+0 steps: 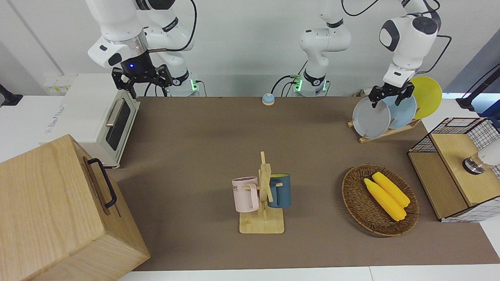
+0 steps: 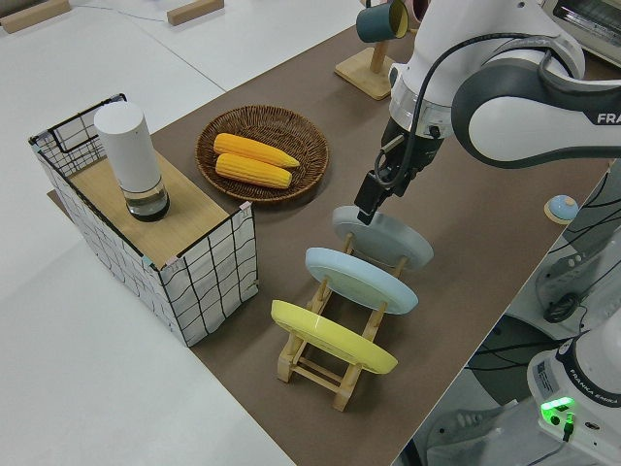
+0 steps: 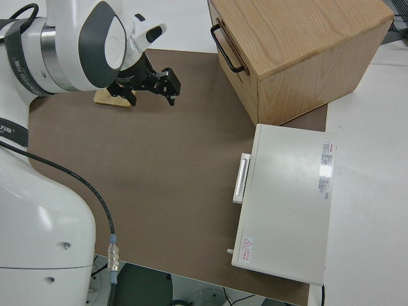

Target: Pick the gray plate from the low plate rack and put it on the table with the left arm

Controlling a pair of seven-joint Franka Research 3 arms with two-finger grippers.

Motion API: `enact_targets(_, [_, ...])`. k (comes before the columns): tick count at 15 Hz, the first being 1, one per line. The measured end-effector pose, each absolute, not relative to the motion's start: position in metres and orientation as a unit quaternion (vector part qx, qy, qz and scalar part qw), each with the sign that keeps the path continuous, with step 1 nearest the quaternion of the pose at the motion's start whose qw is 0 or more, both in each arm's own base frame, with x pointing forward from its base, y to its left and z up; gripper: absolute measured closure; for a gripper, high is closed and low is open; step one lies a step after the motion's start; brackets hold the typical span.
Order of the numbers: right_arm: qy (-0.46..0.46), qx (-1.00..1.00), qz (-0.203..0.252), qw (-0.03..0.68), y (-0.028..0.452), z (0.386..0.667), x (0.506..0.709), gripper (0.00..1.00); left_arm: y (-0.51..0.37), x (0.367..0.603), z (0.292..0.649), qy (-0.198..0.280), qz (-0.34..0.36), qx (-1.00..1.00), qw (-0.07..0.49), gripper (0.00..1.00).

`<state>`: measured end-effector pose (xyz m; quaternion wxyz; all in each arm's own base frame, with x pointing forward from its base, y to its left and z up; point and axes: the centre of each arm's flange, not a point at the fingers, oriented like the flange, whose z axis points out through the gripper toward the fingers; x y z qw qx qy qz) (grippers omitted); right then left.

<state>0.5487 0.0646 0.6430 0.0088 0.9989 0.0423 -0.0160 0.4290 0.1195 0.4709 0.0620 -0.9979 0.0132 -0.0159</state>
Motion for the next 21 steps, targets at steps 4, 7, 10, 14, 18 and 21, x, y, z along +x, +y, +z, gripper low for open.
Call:
enact_targets(4, [0.042, 0.999, -0.016, 0.009, 0.065, 0.643, 0.549, 0.01, 0.124, 0.423, 0.449, 0.009, -0.026, -0.998, 0.06, 0.0])
enact_targets(7, [0.042, 0.999, -0.016, 0.009, 0.065, 0.643, 0.549, 0.01, 0.125, 0.42, 0.44, 0.007, -0.027, -0.998, 0.059, 0.0])
enact_targets(10, [0.042, 0.999, -0.016, 0.009, 0.065, 0.643, 0.549, 0.01, 0.126, 0.418, 0.437, 0.006, -0.028, -0.998, 0.058, 0.03])
enact_targets(14, [0.042, 0.999, -0.016, 0.009, 0.065, 0.643, 0.549, 0.01, 0.126, 0.417, 0.436, 0.006, -0.027, -0.998, 0.058, 0.34])
enact_targets(18, [0.042, 0.999, -0.016, 0.009, 0.065, 0.643, 0.549, 0.01, 0.127, 0.417, 0.436, 0.005, -0.027, -0.998, 0.058, 0.76])
enact_targets(21, [0.042, 0.999, -0.016, 0.009, 0.065, 0.643, 0.549, 0.01, 0.125, 0.417, 0.438, 0.006, -0.03, -0.998, 0.058, 0.89])
